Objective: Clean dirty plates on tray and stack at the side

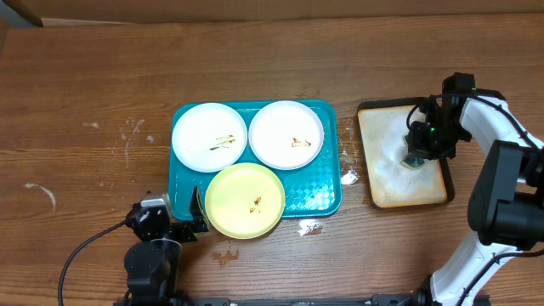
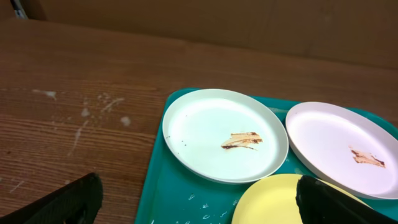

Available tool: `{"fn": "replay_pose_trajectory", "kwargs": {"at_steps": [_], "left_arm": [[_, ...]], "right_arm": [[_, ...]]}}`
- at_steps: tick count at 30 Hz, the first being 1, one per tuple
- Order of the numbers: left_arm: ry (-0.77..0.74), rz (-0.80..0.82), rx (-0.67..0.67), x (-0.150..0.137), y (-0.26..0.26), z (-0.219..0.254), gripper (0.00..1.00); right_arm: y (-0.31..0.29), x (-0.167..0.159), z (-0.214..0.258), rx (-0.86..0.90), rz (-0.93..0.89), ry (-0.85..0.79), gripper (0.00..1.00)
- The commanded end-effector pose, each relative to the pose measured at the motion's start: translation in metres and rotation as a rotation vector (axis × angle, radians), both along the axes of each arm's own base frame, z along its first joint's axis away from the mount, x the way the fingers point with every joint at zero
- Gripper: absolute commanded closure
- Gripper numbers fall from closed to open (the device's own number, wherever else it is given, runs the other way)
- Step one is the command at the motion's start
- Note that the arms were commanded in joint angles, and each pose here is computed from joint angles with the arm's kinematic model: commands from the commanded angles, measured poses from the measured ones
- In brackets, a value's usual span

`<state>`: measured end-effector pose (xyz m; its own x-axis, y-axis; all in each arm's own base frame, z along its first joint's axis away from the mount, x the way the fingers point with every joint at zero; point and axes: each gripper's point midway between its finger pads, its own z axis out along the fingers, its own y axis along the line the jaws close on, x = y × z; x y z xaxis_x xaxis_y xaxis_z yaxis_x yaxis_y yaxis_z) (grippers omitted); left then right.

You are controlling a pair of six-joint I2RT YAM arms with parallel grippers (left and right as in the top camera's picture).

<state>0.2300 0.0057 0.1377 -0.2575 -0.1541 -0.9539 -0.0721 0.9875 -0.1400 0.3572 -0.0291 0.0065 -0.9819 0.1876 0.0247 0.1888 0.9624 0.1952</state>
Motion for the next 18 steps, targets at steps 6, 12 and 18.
{"fn": "replay_pose_trajectory", "kwargs": {"at_steps": [6, 12, 18], "left_arm": [[-0.051, 0.007, -0.010, 0.003, 0.001, 0.010, 0.00], [-0.089, -0.093, -0.033, 0.000, -0.016, 0.031, 0.00], [-0.070, -0.104, -0.037, -0.008, -0.018, 0.057, 0.00]], "right_arm": [[0.003, 0.006, 0.005, 0.018, -0.003, -0.013, 0.96], [0.005, 0.005, 0.006, 0.028, -0.003, -0.010, 0.96], [0.006, 0.005, 0.006, 0.033, -0.004, -0.010, 0.96]]}}
